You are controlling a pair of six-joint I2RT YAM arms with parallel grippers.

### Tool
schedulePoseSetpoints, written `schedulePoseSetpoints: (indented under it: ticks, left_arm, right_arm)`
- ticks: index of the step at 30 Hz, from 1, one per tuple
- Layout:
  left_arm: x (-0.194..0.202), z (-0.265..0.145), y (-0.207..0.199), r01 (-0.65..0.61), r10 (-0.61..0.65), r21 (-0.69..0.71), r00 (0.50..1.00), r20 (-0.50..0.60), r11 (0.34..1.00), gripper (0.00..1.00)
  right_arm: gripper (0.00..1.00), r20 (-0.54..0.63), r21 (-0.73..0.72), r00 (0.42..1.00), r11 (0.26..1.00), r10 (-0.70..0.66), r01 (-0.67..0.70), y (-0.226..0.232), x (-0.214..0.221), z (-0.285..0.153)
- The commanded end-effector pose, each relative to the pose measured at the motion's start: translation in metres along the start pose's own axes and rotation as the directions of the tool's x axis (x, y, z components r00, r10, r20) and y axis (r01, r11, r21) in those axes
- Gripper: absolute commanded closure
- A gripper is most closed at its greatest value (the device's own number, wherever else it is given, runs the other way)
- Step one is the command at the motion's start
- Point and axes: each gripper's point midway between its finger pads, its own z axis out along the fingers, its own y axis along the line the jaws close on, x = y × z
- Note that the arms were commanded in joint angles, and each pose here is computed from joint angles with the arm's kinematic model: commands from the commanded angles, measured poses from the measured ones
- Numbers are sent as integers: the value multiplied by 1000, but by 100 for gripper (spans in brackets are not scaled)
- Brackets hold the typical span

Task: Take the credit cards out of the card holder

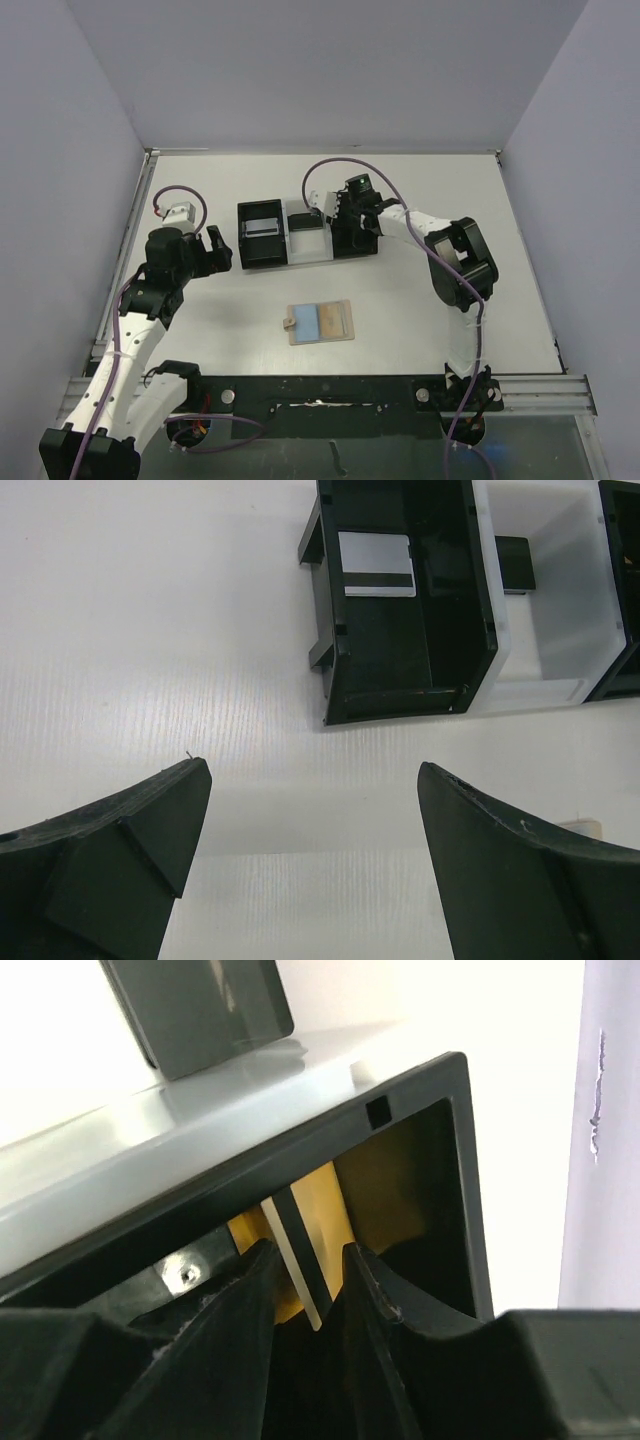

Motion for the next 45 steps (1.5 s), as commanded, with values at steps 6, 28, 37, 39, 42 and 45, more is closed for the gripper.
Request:
schedulePoseSetpoints:
  ticks: [6,28,37,39,42,45]
  left_arm:
    - [-13,2,-10,-22,20,53,999,44,998,16]
    - [-10,5,-12,-30,28,69,999,21,997,16]
    - [-11,4,-13,-32,30,74,999,26,997,16]
    - [-10,4,-13,-32,30,74,999,27,997,16]
    - [-9,5,-13,-31,30,74,999,21,997,16]
    - [-9,6,-13,-31,30,75,999,18,997,16]
  right_arm:
    - [63,15,-2,1000,1000,18,-18,-13,-5,2]
    - [48,194,158,966,967,169,-201,-66,-49,-54]
    - [38,452,337,809,768,375,-544,-93,-63,-144]
    - [27,487,366,731,648,479,-668,-96,-50,-159]
    - [14,478,424,592,420,649,-802,-94,-16,-168]
    - [9,397,404,469,309,789,-861,-78,8,-159]
